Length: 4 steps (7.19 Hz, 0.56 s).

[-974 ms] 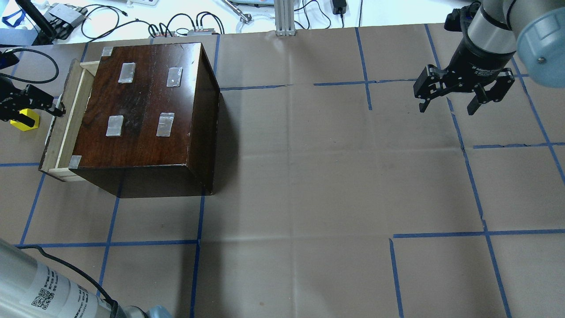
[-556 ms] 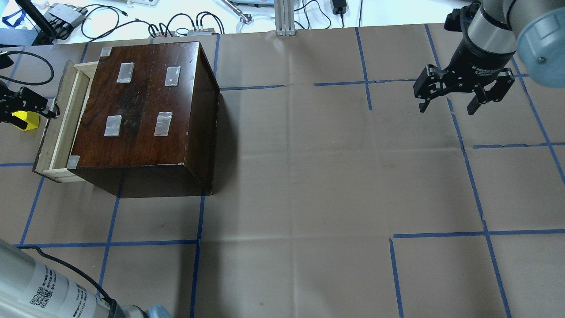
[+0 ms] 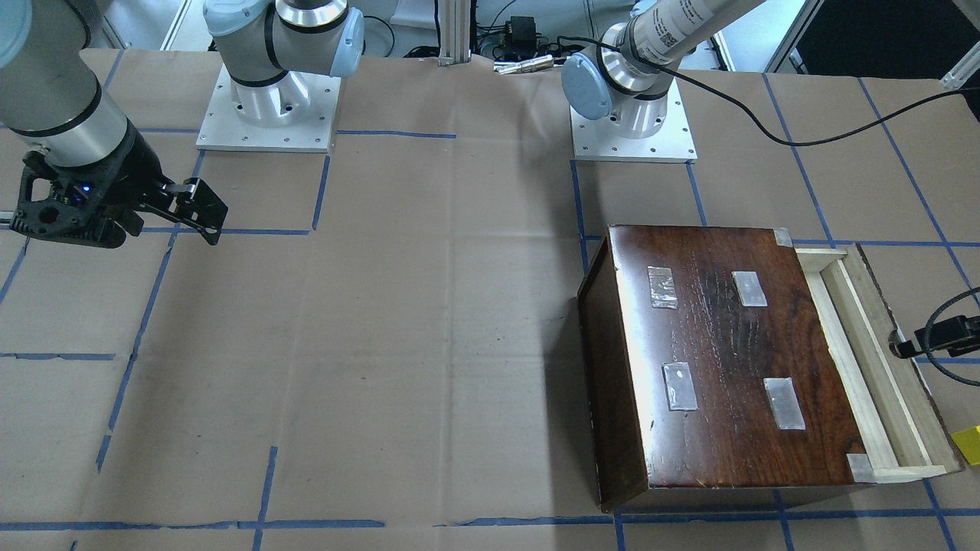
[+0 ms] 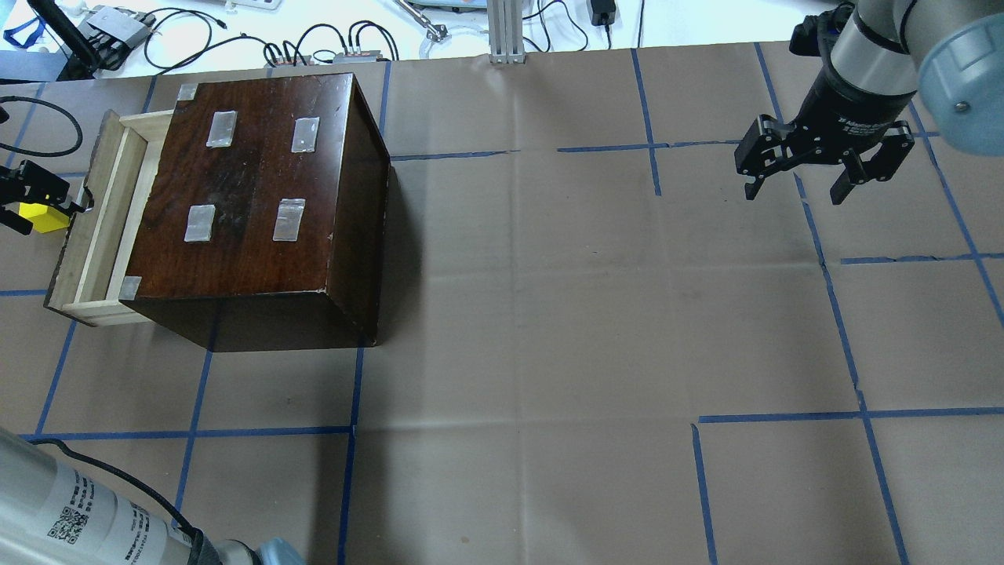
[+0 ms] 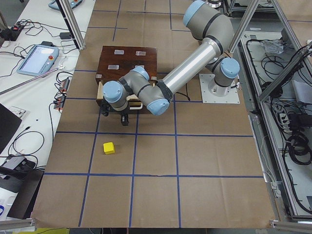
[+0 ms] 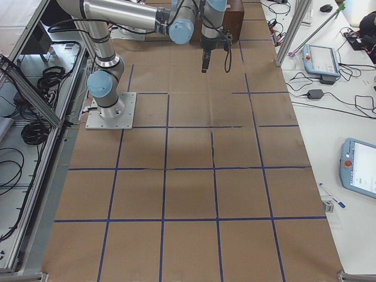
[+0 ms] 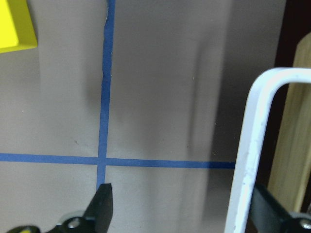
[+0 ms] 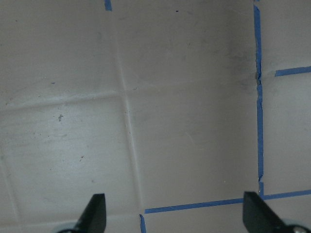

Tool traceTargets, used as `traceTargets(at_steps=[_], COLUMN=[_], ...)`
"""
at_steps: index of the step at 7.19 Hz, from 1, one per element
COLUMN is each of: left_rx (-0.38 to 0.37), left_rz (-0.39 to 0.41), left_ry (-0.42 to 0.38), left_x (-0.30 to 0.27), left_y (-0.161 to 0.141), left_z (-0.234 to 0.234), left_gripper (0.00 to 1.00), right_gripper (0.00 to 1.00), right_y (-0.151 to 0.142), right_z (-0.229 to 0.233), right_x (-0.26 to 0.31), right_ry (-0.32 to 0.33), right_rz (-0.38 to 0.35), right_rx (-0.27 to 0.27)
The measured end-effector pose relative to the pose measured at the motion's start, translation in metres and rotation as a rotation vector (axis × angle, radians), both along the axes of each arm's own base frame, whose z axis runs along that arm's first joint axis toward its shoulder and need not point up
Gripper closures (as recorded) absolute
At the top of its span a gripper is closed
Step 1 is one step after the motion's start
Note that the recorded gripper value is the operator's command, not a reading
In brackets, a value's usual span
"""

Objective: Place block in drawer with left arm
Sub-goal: 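Pull the drawer open away from the cabinet with the left gripper, then release the handle and move the left gripper over the yellow cube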

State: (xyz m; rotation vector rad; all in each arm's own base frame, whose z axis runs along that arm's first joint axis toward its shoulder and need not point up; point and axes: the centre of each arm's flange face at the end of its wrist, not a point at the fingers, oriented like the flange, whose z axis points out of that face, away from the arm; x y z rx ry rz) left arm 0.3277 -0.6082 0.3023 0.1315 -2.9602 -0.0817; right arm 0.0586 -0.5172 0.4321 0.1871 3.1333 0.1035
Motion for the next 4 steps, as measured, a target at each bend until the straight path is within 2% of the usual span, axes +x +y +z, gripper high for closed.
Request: traceTargets(at_steps=[4], left_rx=[0.006], left_rz=[-0.01], left_ry=[-0.03], left_x=[0.015], left_y=[0.004], left_z=[0.004], left_gripper=[0.08], right_gripper=[0.0], right_y=[0.0], right_z=[0.001], right_x=[0.0], right_ry=[0.0], right_rz=[0.001], right_rx=[-0.001])
